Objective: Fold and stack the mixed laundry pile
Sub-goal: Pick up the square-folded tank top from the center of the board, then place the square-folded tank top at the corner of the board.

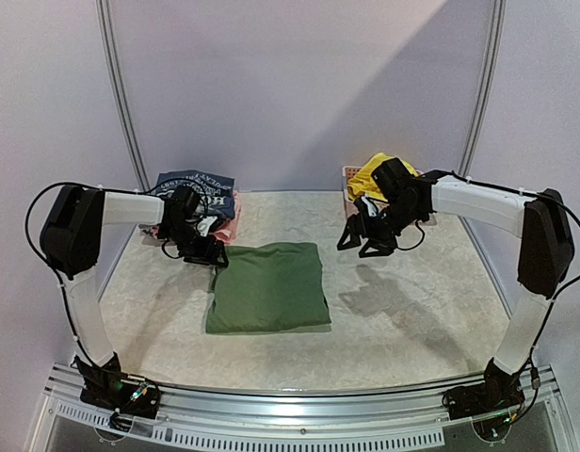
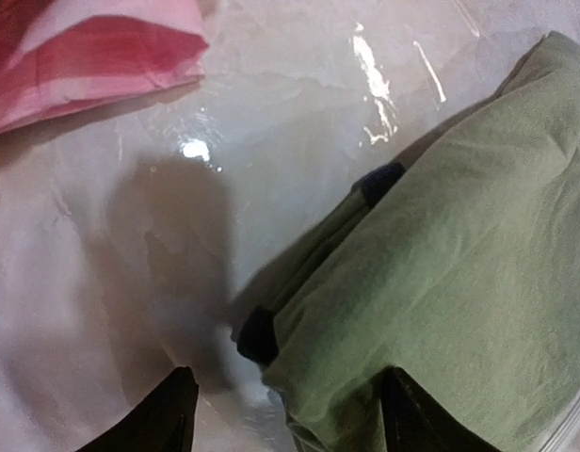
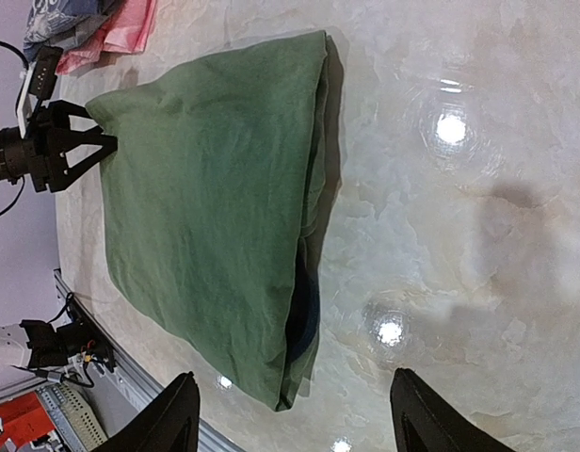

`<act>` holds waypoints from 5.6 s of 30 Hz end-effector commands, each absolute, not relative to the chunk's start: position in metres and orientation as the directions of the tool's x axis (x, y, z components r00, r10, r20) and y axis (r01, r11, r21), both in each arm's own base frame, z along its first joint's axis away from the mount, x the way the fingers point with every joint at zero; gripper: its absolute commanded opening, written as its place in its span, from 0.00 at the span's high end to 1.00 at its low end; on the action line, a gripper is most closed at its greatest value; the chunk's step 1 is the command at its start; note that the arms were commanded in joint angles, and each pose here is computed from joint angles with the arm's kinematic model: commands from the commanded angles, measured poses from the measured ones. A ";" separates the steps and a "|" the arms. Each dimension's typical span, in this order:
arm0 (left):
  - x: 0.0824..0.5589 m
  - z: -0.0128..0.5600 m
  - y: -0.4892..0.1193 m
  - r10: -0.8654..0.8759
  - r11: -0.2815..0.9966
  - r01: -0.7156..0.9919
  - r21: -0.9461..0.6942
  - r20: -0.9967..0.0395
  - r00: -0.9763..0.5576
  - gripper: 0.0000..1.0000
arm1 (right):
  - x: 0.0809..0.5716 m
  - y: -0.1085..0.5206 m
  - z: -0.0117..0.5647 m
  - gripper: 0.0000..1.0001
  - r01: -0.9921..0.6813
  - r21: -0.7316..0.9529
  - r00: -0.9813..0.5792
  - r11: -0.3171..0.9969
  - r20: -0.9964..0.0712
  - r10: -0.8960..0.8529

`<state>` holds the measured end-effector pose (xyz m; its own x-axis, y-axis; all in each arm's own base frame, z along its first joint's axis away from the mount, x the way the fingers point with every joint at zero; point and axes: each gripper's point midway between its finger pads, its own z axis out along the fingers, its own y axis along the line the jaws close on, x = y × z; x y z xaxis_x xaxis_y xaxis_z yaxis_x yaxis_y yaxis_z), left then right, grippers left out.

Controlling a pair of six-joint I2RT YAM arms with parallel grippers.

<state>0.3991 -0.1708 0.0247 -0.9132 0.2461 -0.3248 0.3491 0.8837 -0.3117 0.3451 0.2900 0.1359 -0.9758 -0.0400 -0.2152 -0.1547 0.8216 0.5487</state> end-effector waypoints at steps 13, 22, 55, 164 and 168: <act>0.407 0.005 -0.194 0.261 0.865 0.367 -0.344 -0.316 -0.912 0.76 | 0.360 0.302 0.126 0.30 -0.100 0.586 -0.981 0.804 -0.193 0.019; 0.421 0.042 -0.206 0.251 0.843 0.405 -0.355 -0.406 -0.879 1.00 | 0.363 0.300 0.126 0.30 -0.084 0.577 -0.979 0.812 -0.198 0.039; 0.459 0.184 -0.212 0.266 0.855 0.472 -0.215 -0.599 -0.755 1.00 | 0.354 0.286 0.122 0.30 -0.080 0.536 -0.977 0.841 -0.208 0.040; 0.624 0.249 0.074 -0.144 0.951 -0.304 0.051 -0.798 -0.585 1.00 | 0.329 0.311 0.076 0.31 -0.030 0.517 -0.998 0.856 -0.069 0.007; 0.631 0.234 0.092 -0.199 0.929 -0.369 0.032 -0.797 -0.571 1.00 | 0.332 0.316 0.073 0.31 -0.029 0.514 -0.998 0.857 -0.061 0.003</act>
<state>0.6234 0.0635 0.2274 -0.6336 -0.1361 -0.7616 -0.2586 0.9650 0.0427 0.3272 0.3095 0.0769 -0.9980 0.0016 -0.0639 -0.0325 0.8487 0.5278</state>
